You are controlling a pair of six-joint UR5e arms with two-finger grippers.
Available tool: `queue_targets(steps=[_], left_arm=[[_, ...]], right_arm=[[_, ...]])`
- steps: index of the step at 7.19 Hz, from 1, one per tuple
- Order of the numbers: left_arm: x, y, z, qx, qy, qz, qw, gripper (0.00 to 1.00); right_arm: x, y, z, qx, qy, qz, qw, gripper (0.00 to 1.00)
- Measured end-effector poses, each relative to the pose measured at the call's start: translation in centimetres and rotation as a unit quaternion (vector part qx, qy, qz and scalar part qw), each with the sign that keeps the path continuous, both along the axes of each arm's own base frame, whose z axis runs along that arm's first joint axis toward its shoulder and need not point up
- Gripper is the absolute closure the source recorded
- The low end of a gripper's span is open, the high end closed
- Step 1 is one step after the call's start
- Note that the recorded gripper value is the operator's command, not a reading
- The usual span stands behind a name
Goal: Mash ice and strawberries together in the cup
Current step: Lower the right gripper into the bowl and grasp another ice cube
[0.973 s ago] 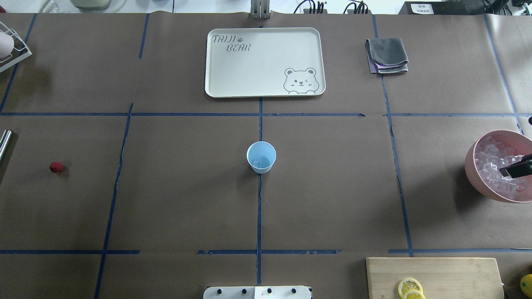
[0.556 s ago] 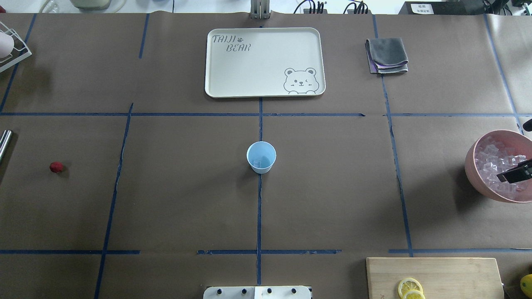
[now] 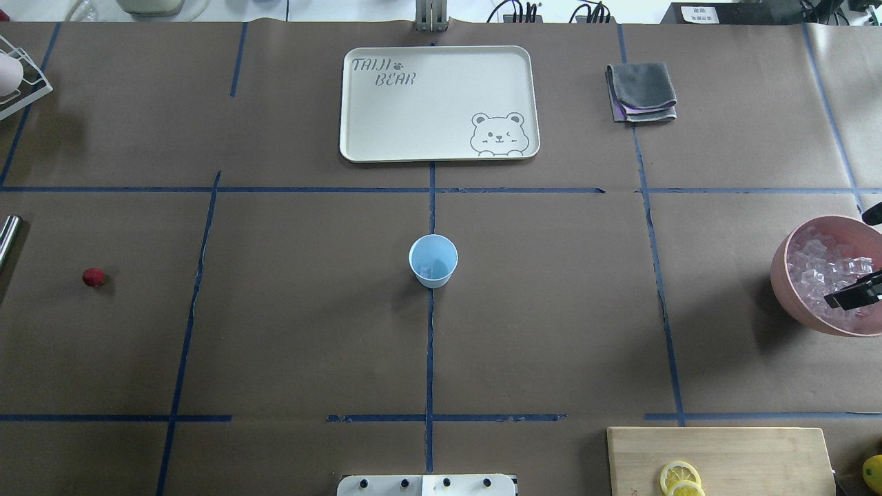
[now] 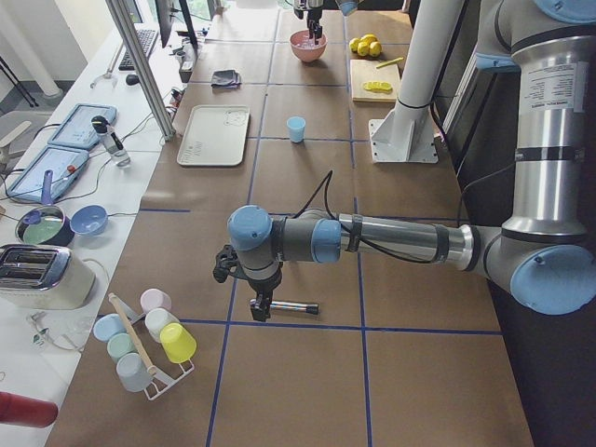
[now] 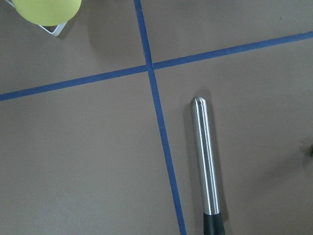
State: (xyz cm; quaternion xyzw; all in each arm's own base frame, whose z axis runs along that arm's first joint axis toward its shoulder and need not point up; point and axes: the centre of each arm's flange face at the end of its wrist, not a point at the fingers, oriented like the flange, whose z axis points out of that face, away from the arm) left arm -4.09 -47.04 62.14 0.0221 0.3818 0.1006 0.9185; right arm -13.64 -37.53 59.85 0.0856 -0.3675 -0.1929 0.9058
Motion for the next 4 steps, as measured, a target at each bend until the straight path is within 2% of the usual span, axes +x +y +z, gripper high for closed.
queue_targets(steps=[1, 3, 4], left_arm=[[0.00, -0.02, -0.02, 0.000, 0.000, 0.000, 1.0000, 0.00], [0.00, -0.06, -0.07, 0.001, 0.000, 0.000, 1.0000, 0.00], [0.00, -0.07, -0.08, 0.001, 0.000, 0.000, 1.0000, 0.00]], right_arm=[[-0.16, 0.04, 0.23, -0.002, 0.002, -0.002, 1.0000, 0.35], [-0.29, 0.12, 0.56, -0.004, 0.004, -0.004, 1.0000, 0.82], [-0.29, 0.14, 0.62, -0.005, 0.004, -0.004, 1.0000, 0.92]])
